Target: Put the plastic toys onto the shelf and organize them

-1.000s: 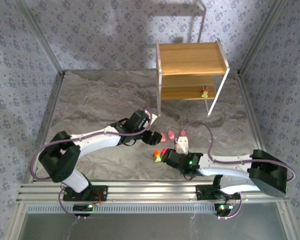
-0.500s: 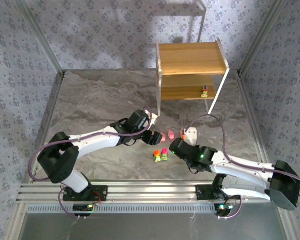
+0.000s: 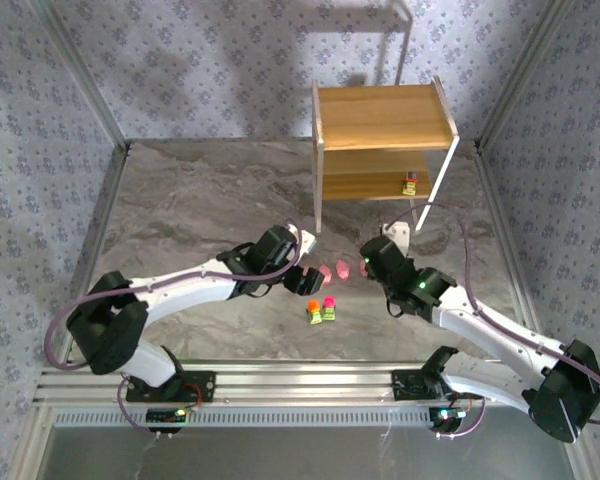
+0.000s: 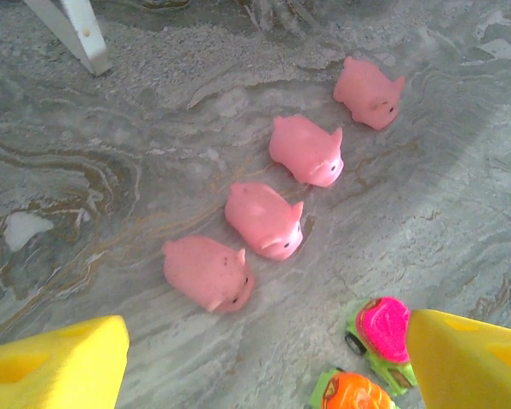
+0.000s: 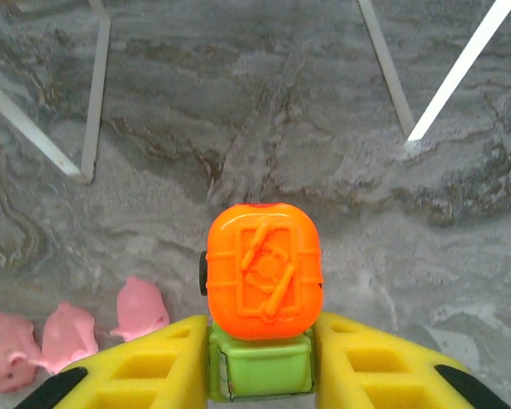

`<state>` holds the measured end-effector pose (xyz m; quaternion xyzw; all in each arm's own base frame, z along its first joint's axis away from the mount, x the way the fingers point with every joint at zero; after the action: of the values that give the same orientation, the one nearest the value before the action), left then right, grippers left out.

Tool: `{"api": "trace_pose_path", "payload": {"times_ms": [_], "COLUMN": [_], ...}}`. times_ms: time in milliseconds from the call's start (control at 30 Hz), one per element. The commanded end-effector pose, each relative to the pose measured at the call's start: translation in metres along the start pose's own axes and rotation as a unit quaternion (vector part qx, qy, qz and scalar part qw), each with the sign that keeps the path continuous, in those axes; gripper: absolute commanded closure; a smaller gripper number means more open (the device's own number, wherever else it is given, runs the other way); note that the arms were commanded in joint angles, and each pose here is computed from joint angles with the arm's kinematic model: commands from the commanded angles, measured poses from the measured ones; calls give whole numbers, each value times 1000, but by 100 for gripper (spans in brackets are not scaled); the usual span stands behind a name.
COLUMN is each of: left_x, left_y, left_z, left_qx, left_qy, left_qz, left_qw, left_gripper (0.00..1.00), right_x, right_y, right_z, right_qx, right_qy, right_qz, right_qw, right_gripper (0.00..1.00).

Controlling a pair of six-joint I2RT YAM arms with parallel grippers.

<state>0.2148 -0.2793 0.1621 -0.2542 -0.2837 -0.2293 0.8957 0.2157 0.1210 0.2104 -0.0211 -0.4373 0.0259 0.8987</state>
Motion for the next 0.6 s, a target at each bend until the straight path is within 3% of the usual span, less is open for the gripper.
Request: {"api": "trace_pose_path", "payload": {"times_ms": [0,267,567], "left_x": [-6,-41,-42], "left_y": [-1,1,-6], "left_z": [12,24,26], "left_qx": [2,-22,-47], "left_qy": [-16,-32,-39], "left_qz": [2,-12,-26], "left_qw": [1000,999,998], "left_gripper": [15,15,14], "right_x": [25,47,73], "right_y": [1,-7,-15], "right_z": [1,-25,-41], "right_qx": [14,10,8], "right_qy": [-22,-30,-49], "right_qz": [12,-3,-17], "right_qw": [1000,1000,999], "right_gripper": [68,68,68]}}
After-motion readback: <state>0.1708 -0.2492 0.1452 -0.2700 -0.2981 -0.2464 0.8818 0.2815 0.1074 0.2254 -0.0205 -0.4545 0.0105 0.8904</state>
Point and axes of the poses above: each hand's point on the last joint's axis, 136 mm out from that joint toward the fingers, its own z axis back along the fingers, its own y axis along the line the jaws close on, x = y × z, the point moved 7 cm from there along z, back along the fingers, and after that the axes turned 8 degrees about z, right-handed, at the moved point
